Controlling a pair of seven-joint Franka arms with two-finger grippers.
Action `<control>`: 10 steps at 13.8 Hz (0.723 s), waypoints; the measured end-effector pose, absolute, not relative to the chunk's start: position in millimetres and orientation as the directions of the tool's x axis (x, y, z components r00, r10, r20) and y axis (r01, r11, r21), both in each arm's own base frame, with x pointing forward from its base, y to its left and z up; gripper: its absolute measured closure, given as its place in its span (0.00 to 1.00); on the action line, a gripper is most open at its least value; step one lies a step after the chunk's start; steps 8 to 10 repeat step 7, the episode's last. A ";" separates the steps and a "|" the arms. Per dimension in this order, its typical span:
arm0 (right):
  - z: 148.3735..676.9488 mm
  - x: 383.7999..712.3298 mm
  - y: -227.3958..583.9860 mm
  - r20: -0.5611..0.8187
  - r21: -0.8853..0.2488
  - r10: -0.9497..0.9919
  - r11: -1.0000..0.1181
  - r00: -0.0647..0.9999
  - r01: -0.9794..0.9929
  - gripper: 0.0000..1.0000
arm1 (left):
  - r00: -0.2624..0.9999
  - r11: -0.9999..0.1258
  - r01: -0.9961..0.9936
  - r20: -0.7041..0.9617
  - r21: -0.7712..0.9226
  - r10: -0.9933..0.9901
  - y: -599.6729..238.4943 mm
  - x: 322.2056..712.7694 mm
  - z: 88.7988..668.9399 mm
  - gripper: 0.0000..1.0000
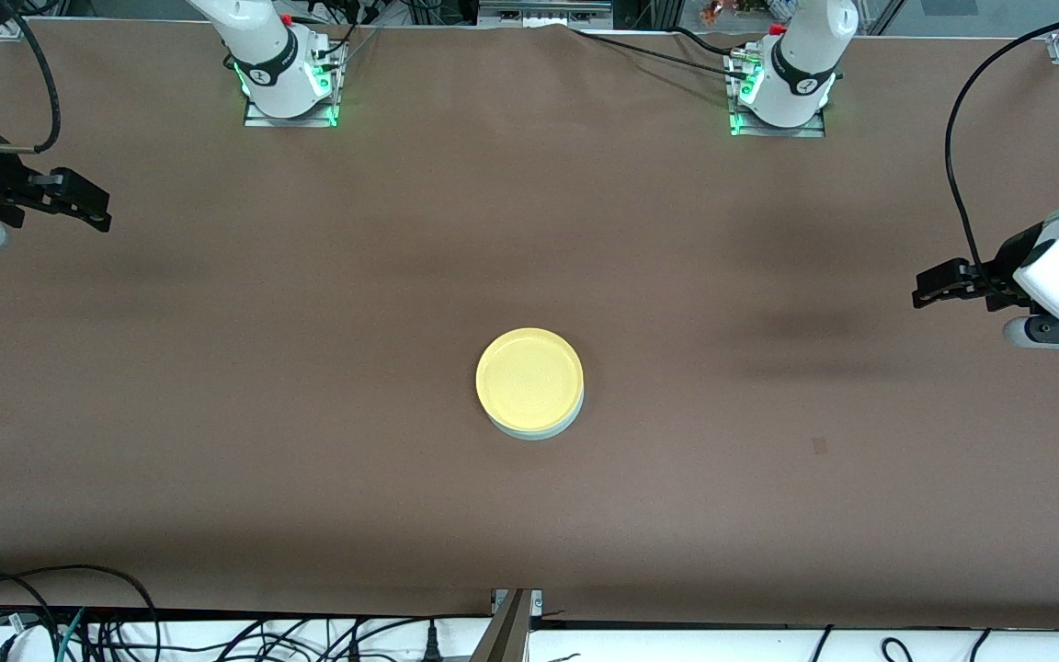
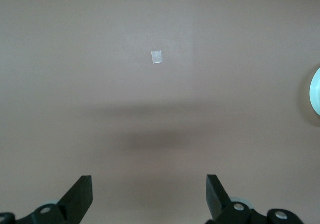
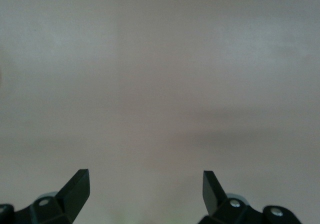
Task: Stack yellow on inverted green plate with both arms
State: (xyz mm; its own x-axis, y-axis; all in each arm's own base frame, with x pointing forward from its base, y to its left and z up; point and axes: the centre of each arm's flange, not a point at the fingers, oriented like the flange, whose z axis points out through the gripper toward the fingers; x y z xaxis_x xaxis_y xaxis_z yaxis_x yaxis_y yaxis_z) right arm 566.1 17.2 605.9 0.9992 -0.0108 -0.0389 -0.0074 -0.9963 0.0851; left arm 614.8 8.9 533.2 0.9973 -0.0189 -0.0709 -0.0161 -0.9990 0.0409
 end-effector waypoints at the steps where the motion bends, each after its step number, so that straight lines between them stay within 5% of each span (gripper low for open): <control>1: 599.5 569.6 13.2 -0.035 0.083 -0.017 -0.996 0.999 -0.014 0.00 | 0.997 -0.999 -0.016 -0.071 0.041 -0.019 8.9 614.8 533.2 0.00; 10: 587.8 572.8 3.8 -0.049 0.079 -0.033 -0.996 0.998 -0.029 0.00 | 0.997 -0.999 -0.016 -0.071 0.041 -0.019 9.0 614.8 533.2 0.00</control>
